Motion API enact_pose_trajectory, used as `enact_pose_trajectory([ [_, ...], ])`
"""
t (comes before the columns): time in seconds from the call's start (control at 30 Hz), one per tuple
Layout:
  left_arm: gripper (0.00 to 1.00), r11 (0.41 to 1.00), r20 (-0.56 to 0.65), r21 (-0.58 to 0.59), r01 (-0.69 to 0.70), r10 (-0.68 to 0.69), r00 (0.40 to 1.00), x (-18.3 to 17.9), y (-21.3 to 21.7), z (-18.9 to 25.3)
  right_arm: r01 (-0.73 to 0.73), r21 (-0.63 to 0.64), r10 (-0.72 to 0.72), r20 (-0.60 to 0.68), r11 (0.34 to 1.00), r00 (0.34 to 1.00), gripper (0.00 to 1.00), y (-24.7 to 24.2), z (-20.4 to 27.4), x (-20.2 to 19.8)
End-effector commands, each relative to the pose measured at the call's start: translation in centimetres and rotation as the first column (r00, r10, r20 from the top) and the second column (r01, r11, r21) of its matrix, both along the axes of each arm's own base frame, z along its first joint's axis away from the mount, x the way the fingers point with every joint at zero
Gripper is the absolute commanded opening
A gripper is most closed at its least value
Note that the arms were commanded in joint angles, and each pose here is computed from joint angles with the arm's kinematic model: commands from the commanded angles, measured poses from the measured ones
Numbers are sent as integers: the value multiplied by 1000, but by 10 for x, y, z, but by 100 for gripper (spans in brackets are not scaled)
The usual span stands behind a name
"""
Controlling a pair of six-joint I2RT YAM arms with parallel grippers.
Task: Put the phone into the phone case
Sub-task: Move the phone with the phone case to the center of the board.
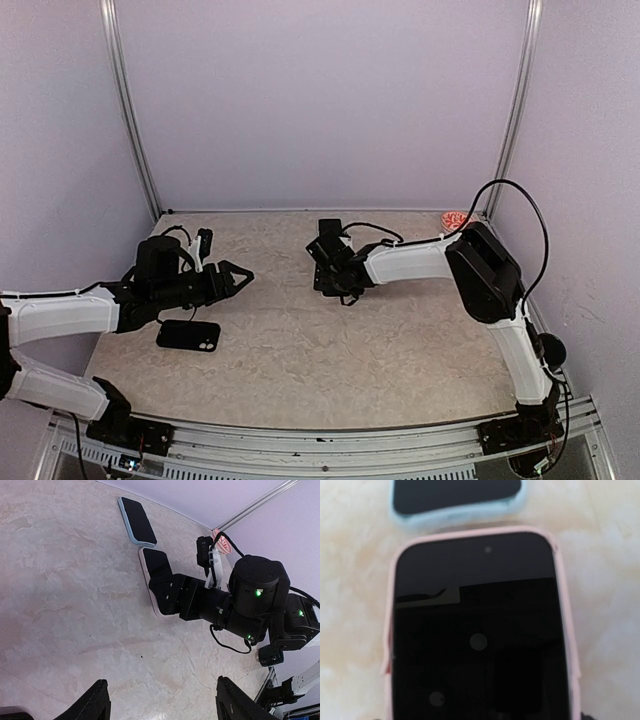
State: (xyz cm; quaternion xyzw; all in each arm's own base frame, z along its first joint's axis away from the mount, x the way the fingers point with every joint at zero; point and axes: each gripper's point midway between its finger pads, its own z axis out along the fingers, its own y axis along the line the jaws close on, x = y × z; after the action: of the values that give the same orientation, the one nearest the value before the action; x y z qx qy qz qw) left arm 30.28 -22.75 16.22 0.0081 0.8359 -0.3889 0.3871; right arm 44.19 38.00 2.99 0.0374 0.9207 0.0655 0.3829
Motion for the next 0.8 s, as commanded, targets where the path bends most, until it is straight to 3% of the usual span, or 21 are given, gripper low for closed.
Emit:
enact_pose_trajectory([
  [0.0, 71, 1000, 32, -14, -1, 1, 999, 0, 3, 8, -42, -81, 34, -98, 996, 995, 67, -11, -17, -36],
  [0.2, 71, 1000, 32, -16, -4, 5, 999, 1, 3, 7, -56, -71, 51, -81, 996, 995, 71, -12, -10, -38],
  [0.47, 71, 1000, 27, -15, -5, 6, 1000, 1, 3, 7, -96, -81, 89, -84, 992, 993, 98, -8, -7, -32],
  [0.63, 71, 1000, 32, -5, -12, 12, 999, 1, 5, 10, -197, -34, 198, 29, 980, 980, 99, -7, 63, -26],
  [0.77, 72, 1000, 42, 0, -21, 21, 999, 1, 8, 15, -335, -34, 337, 125, 941, 933, 99, -15, 118, -44],
])
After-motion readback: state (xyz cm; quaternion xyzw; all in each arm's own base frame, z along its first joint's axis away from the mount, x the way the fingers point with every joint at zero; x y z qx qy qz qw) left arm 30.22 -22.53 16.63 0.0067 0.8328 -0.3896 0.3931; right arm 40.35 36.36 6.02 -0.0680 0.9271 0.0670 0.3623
